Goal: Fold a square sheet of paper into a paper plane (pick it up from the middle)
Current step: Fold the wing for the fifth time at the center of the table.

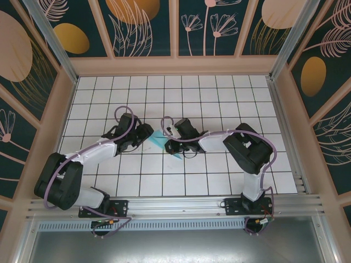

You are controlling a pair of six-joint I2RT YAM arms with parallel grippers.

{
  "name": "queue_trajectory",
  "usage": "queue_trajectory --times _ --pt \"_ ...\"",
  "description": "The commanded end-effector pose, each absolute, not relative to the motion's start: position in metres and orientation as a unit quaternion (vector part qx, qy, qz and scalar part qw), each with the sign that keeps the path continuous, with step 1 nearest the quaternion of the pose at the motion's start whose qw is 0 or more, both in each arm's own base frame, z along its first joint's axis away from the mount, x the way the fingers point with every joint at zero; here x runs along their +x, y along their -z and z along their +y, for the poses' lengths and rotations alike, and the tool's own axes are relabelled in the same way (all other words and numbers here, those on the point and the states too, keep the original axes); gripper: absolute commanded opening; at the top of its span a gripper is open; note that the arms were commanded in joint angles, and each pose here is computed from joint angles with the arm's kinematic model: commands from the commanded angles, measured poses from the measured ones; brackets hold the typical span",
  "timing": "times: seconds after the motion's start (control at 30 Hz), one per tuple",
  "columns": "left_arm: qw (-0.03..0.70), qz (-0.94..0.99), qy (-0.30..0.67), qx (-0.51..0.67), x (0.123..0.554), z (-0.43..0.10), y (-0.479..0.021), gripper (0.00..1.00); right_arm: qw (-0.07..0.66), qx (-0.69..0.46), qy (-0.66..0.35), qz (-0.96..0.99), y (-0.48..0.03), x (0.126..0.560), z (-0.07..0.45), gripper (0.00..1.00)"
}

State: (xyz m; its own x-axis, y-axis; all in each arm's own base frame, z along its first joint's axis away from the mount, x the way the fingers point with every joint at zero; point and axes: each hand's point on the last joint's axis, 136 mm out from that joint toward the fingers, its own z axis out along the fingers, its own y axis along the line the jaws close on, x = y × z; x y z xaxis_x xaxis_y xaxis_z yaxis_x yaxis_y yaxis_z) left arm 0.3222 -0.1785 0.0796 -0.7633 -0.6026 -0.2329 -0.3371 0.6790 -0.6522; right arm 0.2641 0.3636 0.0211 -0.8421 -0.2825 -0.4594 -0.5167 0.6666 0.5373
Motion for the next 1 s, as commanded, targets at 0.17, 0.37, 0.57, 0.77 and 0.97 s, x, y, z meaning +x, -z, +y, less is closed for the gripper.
queue_trajectory --times 0.17,0.37,0.57,0.77,0.97 --pt "0.185 0.888 0.306 -0.288 0.327 -0.185 -0.069 0.41 0.173 -0.239 -0.309 0.904 -0.01 0.263 0.364 0.11" --pt "0.187 0.887 0.303 -0.295 0.335 -0.186 -0.068 0.32 0.189 -0.255 -0.3 0.899 -0.015 0.262 0.365 0.18" --pt "0.181 0.886 0.305 -0.299 0.336 -0.188 -0.066 0.18 0.217 -0.272 -0.291 0.891 -0.028 0.265 0.365 0.24" --pt "0.175 0.885 0.311 -0.3 0.335 -0.19 -0.065 0.0 0.257 -0.283 -0.281 0.88 -0.045 0.271 0.362 0.31" --pt "0.167 0.876 0.316 -0.324 0.333 -0.189 -0.065 0.0 0.341 -0.304 -0.257 0.852 -0.076 0.272 0.354 0.5"
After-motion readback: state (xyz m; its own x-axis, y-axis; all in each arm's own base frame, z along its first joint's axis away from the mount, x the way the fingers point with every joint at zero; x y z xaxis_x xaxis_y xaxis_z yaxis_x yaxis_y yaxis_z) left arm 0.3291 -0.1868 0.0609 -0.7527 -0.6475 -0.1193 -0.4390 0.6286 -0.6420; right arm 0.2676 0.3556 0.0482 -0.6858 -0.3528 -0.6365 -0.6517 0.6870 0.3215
